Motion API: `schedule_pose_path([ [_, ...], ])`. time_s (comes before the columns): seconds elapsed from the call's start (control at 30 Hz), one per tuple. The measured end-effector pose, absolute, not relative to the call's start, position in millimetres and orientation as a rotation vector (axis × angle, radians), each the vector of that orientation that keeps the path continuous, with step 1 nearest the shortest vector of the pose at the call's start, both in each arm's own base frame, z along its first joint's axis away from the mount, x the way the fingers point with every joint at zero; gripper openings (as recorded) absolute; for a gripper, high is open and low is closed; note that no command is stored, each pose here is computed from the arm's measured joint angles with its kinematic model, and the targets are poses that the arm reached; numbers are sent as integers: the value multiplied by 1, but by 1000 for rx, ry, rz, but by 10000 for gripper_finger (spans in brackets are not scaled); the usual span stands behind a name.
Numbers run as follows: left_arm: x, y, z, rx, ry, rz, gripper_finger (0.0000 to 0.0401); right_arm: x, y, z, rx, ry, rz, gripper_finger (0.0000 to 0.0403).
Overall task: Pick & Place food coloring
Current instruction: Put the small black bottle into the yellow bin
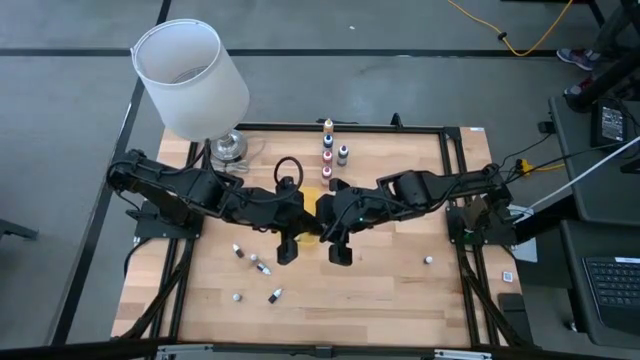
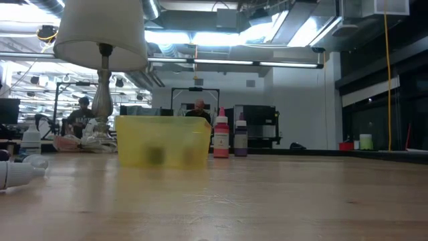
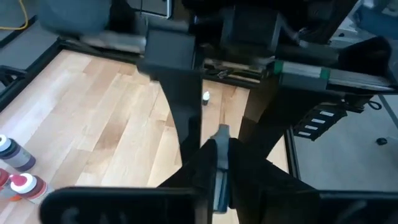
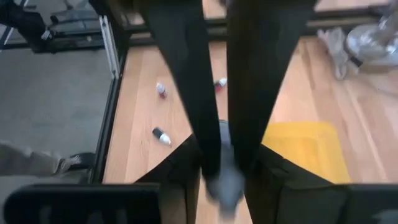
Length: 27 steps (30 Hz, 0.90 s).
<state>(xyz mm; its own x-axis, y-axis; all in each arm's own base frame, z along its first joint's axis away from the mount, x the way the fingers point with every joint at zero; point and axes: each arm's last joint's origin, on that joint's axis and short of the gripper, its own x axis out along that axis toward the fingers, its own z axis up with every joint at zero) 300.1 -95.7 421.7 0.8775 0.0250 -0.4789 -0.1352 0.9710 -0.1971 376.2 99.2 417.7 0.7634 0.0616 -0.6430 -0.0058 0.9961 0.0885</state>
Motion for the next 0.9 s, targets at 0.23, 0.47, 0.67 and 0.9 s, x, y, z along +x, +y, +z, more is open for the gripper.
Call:
schedule_pose_path([
  [0.23, 300, -96, 421, -218, 499, 76, 2, 377, 98, 418, 46, 689, 25, 138],
  [0.47, 299, -97, 420, -211, 517, 55, 1, 377, 98, 418, 42, 688, 23, 172],
  [0.67, 299, -96, 420, -202, 520, 54, 1, 377, 98, 418, 33, 686, 7, 188],
  [0.9, 296, -95, 415, -207, 569, 82, 3, 372, 96, 413, 266, 740, -134, 191],
])
